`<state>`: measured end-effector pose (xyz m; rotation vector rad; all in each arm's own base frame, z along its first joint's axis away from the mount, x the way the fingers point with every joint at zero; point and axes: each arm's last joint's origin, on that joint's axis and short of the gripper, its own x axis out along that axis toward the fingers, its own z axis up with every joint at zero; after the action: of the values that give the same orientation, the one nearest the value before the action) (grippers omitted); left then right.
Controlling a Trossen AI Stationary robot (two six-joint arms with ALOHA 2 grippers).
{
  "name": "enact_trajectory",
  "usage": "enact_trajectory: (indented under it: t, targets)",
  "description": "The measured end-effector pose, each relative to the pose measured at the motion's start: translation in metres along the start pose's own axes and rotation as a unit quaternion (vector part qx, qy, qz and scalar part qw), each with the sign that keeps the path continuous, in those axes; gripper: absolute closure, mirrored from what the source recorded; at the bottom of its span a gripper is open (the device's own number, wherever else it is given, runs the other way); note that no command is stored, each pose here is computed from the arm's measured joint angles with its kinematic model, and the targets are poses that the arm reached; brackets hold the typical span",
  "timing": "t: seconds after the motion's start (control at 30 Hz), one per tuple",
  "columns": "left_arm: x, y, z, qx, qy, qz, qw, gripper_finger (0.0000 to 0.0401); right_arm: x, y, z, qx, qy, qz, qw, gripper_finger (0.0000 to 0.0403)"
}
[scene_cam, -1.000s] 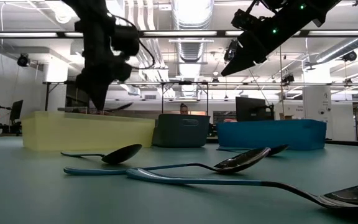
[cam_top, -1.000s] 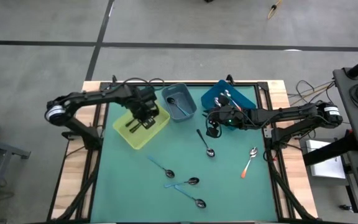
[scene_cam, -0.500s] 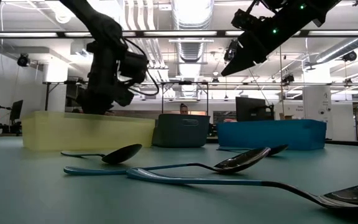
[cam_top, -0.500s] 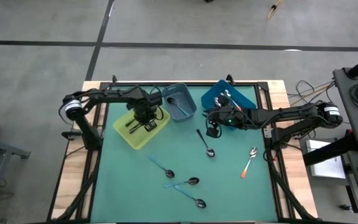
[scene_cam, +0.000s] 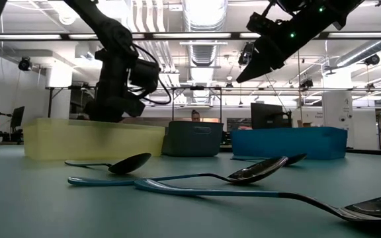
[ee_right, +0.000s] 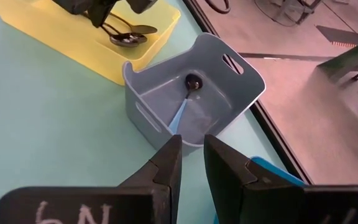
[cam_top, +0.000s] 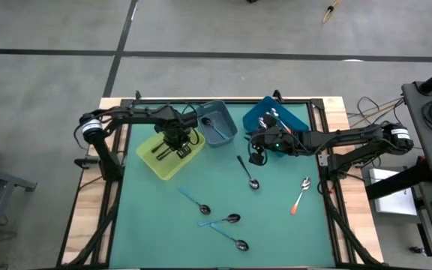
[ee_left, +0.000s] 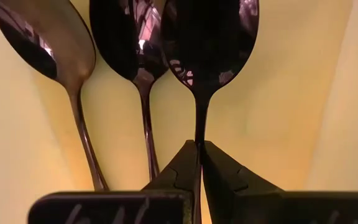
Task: Sort silverware by color (type)
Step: Put the black spoon into the yellow bin, then put the blue spoon into the dark blue bin
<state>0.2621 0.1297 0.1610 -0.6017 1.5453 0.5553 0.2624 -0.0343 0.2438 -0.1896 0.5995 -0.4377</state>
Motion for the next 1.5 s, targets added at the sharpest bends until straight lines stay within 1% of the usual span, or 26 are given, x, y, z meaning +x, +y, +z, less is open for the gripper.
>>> enact_trajectory:
  t: [0.67,1.07,1.2,1.37,1.5]
  targets:
    - [0.002,0.000,0.003,-0.025,-0.012,0.016,0.999,0.0400,0.000,0.000,0.000,0.000,0.000,0.000,1.000,0.0344]
    - [0.002,0.001,0.003,-0.027,-0.012,0.018,0.999,0.0349,0.000,0.000,0.000,0.000,0.001,0.000,1.000,0.0344]
    - [0.001,0.001,0.002,-0.027,-0.014,0.018,0.999,0.0343,0.000,0.000,0.000,0.000,0.001,0.000,1.000,0.0344]
    - [-0.007,0.000,0.000,-0.024,-0.026,0.015,0.999,0.0343,0.000,0.000,0.000,0.000,0.001,0.000,1.000,0.0344]
    - [-0.019,-0.010,-0.008,-0.009,-0.052,0.022,0.998,0.0343,0.000,0.000,0.000,0.000,0.001,0.000,1.000,0.0344]
